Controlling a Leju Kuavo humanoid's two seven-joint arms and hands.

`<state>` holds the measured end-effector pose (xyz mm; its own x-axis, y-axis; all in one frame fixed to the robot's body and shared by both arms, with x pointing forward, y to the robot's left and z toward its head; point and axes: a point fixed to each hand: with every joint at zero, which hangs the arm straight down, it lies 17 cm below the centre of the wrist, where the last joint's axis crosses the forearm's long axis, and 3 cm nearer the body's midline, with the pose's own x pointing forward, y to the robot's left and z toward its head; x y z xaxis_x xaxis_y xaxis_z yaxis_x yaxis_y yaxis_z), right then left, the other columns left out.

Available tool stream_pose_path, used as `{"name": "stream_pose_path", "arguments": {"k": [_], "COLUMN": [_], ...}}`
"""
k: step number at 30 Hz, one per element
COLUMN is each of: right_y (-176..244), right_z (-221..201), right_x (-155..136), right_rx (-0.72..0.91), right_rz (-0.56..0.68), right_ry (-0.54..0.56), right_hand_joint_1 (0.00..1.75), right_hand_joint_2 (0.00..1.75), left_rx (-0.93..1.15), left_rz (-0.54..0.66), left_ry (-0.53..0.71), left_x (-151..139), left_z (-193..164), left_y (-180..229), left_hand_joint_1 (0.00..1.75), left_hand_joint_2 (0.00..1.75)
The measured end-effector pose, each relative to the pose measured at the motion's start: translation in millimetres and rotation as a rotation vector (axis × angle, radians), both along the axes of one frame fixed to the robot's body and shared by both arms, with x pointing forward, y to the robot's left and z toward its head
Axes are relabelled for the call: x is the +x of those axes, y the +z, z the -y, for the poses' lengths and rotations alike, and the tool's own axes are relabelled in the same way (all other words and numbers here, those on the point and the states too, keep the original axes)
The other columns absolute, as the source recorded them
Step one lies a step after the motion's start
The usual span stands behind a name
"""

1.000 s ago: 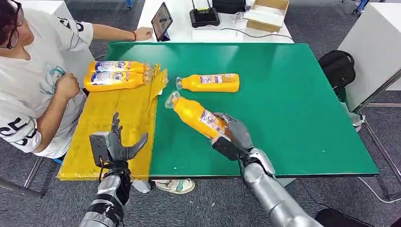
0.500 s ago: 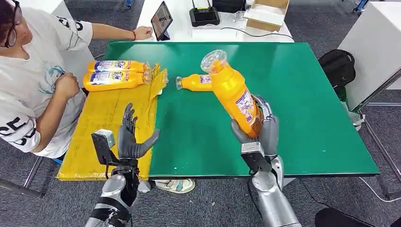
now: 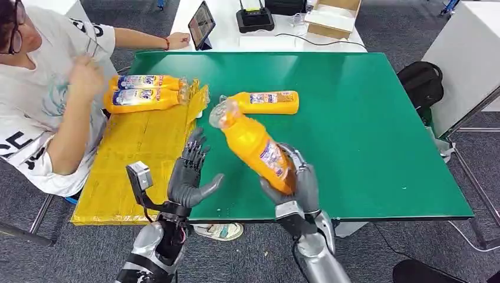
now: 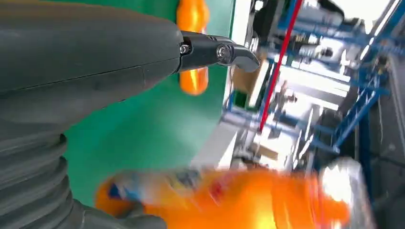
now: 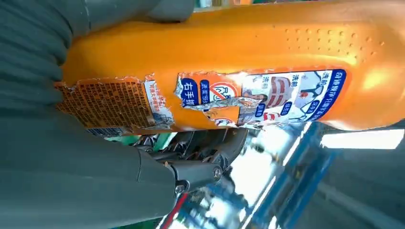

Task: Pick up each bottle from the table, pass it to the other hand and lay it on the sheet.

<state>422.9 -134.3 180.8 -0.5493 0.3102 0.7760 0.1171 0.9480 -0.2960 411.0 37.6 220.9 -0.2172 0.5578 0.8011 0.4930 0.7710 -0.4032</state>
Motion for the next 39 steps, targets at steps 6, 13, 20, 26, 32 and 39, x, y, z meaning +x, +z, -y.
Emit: {"name": "stream_pose_path", "arguments": {"k": [6,13,20,26,32,39], "right_y": [-12.8,-23.1,-41.1,-52.4,-60.1,-64.1], "right_z": [-37.4,-75.0,-102.6,-112.7,-116.5,-121.3], "right_x": [-8.6,-17.6,-21.2,-20.5,-20.0,-19.5], "right_rx": [-0.027,-0.081,-0.116,-0.129,-0.138,-0.148], "right_rz": [-0.028,-0.038,-0.078,-0.109,-0.129,-0.140], "right_ry": [0.069,0.139,0.192,0.218,0.230,0.247], "right_hand_joint_1": [1.75,1.75,1.75,1.75,1.75,1.75], "right_hand_joint_2": [1.75,1.75,1.75,1.75,1.75,1.75], "left_rx": [0.004,0.011,0.029,0.026,0.004,-0.027], "left_rz": [0.003,-0.009,-0.064,-0.095,-0.117,-0.124], "left_ry": [-0.035,-0.069,-0.094,-0.101,-0.110,-0.117], "left_x": [-5.9,-10.2,-10.6,-9.9,-9.3,-9.4], "left_z": [11.4,21.5,28.1,28.0,25.8,20.6], "left_y": [1.3,-2.9,-24.5,-35.1,-40.5,-41.0], "left_hand_joint_1": [0.00,0.00,0.00,0.00,1.75,1.75], "left_hand_joint_2": [1.75,1.75,1.75,1.75,1.75,1.75]}}
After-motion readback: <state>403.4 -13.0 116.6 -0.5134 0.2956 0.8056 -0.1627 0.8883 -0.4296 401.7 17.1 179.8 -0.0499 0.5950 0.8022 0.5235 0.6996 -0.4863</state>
